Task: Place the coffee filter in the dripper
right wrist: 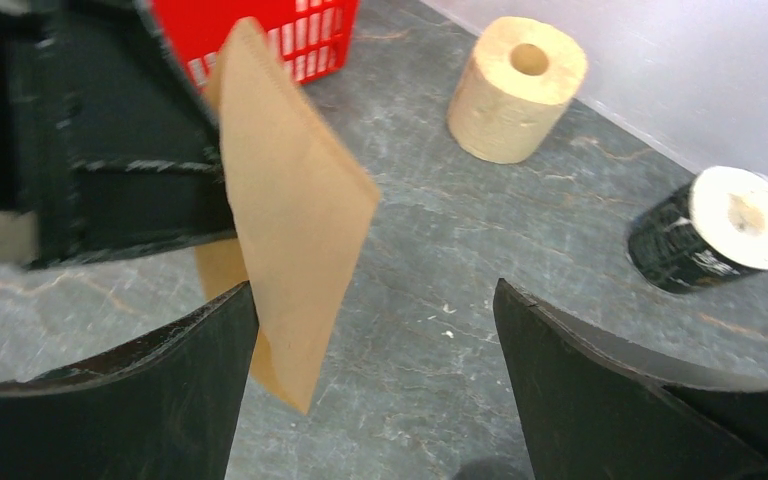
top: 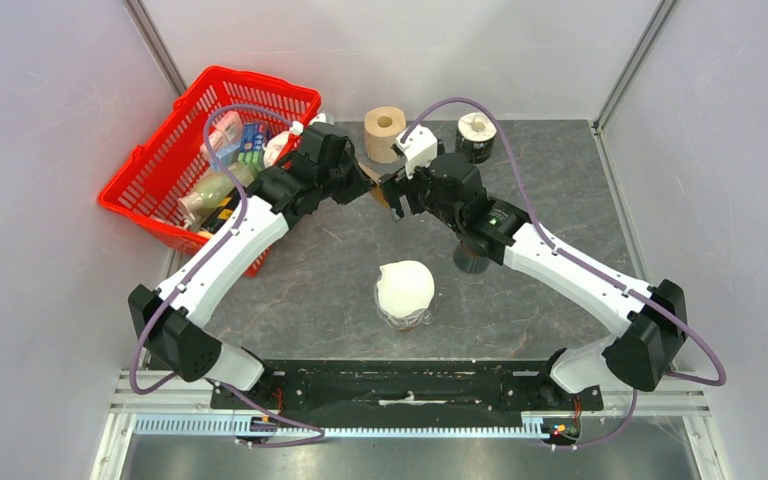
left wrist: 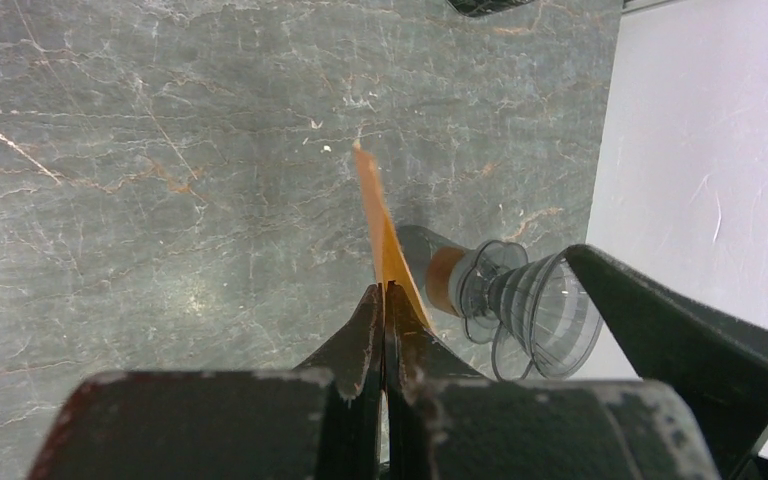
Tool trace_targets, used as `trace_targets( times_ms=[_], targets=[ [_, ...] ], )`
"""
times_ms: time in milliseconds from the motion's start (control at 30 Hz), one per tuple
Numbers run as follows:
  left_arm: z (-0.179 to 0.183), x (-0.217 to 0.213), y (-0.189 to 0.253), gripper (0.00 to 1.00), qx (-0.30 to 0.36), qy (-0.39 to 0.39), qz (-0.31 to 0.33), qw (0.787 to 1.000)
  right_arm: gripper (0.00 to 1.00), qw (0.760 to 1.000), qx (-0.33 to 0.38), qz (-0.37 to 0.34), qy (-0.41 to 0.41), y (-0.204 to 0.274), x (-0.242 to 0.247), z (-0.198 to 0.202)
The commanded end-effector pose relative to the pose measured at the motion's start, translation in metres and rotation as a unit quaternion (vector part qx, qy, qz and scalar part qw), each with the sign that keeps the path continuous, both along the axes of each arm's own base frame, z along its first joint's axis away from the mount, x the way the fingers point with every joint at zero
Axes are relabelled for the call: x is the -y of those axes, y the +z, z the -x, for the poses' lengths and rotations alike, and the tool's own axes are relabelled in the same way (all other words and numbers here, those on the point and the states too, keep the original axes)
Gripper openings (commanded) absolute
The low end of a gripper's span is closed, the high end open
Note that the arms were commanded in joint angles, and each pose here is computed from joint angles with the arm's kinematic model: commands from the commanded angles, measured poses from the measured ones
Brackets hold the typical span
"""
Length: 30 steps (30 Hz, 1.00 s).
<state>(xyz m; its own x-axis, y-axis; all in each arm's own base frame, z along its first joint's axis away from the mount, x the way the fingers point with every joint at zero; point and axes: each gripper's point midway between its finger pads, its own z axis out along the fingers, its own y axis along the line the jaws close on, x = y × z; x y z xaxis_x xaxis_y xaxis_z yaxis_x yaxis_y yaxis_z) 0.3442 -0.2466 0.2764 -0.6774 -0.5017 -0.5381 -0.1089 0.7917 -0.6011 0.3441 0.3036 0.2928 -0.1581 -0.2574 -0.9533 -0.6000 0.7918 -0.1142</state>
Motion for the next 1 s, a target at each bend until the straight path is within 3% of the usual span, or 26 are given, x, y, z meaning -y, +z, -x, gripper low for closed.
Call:
trace_targets(
  times_ms=[0,567,733,967],
  targets=[
    [0.001,0.01,0.02,0.02,0.019,-0.015,0.02,0.999,0.91,0.996,0.04,-0.027,-0.081,0.029,0.013,-0.023],
    [0.009,0.027,0.025,0.02,0.033,-0.063,0.023,0.997,0.62,0.994,0.04,-0.033,-0.1,0.02,0.006,-0.037],
    [0.008,0.031,0.029,0.02,0.047,-0.075,0.02,0.996,0.58,0.999,0.01,-0.026,-0.034,0.006,-0.012,-0.023],
    [0.012,0.037,0.039,0.02,0.087,-0.117,-0.004,0.989,0.53,1.0,-0.017,-0.006,-0.014,-0.01,-0.015,-0.015]
  ],
)
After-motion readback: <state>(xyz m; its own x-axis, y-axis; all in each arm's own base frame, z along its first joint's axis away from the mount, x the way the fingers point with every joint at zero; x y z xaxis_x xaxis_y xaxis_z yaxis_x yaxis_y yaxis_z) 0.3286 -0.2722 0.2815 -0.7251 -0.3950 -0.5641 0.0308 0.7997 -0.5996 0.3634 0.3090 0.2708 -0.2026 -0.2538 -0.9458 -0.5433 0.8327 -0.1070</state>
